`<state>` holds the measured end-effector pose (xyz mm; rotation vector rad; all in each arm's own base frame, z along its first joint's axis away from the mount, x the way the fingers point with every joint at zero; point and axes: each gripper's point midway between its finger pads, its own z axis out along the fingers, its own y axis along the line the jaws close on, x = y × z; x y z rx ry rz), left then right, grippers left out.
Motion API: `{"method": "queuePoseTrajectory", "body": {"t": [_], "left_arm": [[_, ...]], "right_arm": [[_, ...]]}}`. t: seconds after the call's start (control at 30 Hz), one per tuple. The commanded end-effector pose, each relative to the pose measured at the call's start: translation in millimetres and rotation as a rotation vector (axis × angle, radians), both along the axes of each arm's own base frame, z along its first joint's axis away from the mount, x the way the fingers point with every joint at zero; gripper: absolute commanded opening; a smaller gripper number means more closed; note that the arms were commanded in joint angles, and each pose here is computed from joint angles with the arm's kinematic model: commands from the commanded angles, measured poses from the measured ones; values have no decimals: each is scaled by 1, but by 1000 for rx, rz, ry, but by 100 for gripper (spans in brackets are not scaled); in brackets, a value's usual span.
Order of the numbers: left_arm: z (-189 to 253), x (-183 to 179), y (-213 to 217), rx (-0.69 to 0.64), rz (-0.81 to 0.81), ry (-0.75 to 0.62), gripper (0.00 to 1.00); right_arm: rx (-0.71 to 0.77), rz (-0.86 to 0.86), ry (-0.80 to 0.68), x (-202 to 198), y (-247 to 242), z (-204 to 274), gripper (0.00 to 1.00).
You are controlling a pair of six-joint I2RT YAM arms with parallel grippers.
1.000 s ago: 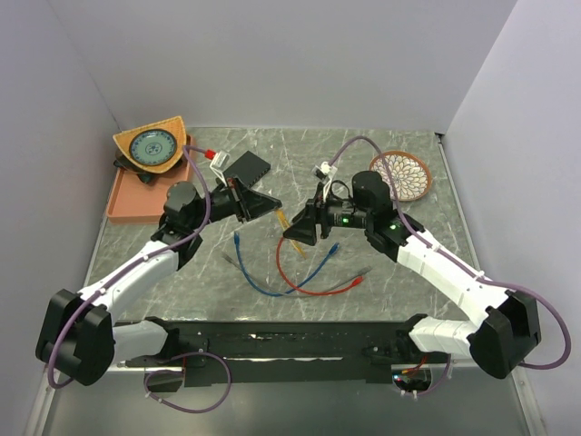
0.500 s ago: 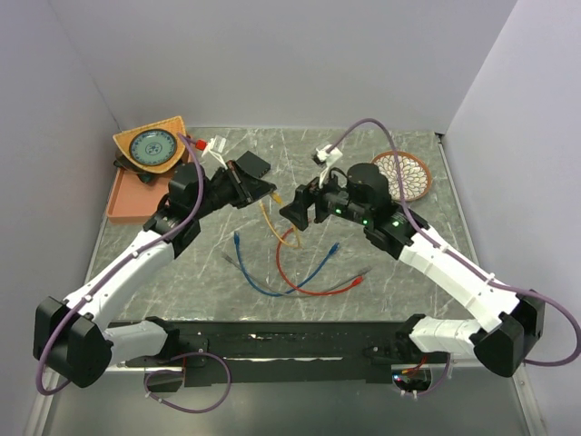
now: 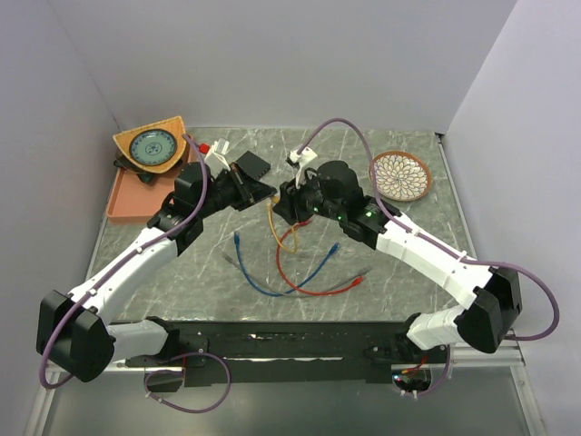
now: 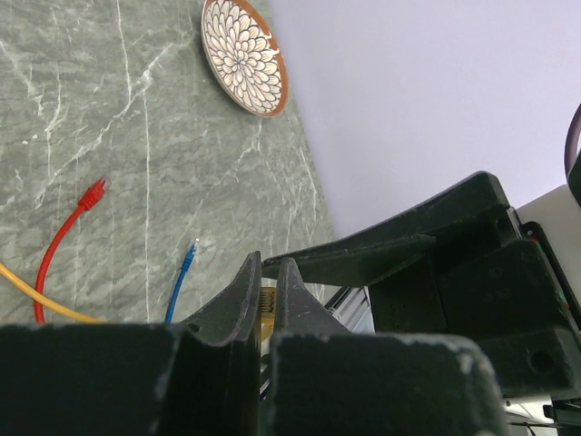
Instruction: Insert the plug into the switch port
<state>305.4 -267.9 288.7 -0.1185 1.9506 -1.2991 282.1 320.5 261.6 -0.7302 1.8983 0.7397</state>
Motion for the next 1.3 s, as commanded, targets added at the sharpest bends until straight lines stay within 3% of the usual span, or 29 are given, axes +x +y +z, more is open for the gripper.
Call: {"method": "queuePoseTrajectory", "body": {"t": [0.0, 0.13, 0.27, 0.4, 0.47, 0.5, 0.57, 0.6, 0.73, 0.8, 1.0, 1.27], "left_arm": [[21, 1, -4, -31, -8, -34, 1], [19, 0, -5, -30, -14, -26, 1], [20, -1, -5, -34, -17, -32, 1], [22, -1, -3, -26, -15, -44, 2], [25, -1, -2, -23, -8, -56, 22], [25, 1, 0, -18, 6, -61, 43], [35, 1, 5, -8, 29, -89, 62], [35, 2, 9, 7, 54, -81, 76], [56, 6, 38, 15, 209, -142, 96], [71, -4, 50, -9, 249, -199, 99], [97, -20, 80, -27, 350, -343, 96], [97, -22, 76, -3, 315, -370, 96]], "right_arm": [[56, -19, -71, 9, 7, 34, 43], [74, -38, -74, 12, 9, 35, 28], [48, -53, -60, 16, 9, 27, 0], [58, -51, -84, 13, 5, 29, 0], [62, -52, -98, 9, 1, 32, 0], [61, -49, -107, 8, -1, 34, 0], [63, -33, -120, 1, -6, 37, 0], [55, -24, -131, -1, -8, 37, 0], [73, 26, -186, -21, -24, 51, 0], [93, 70, -206, -33, -27, 60, 0], [208, 269, -263, -78, -41, 109, 0], [444, 633, -265, -142, -57, 165, 0]]}}
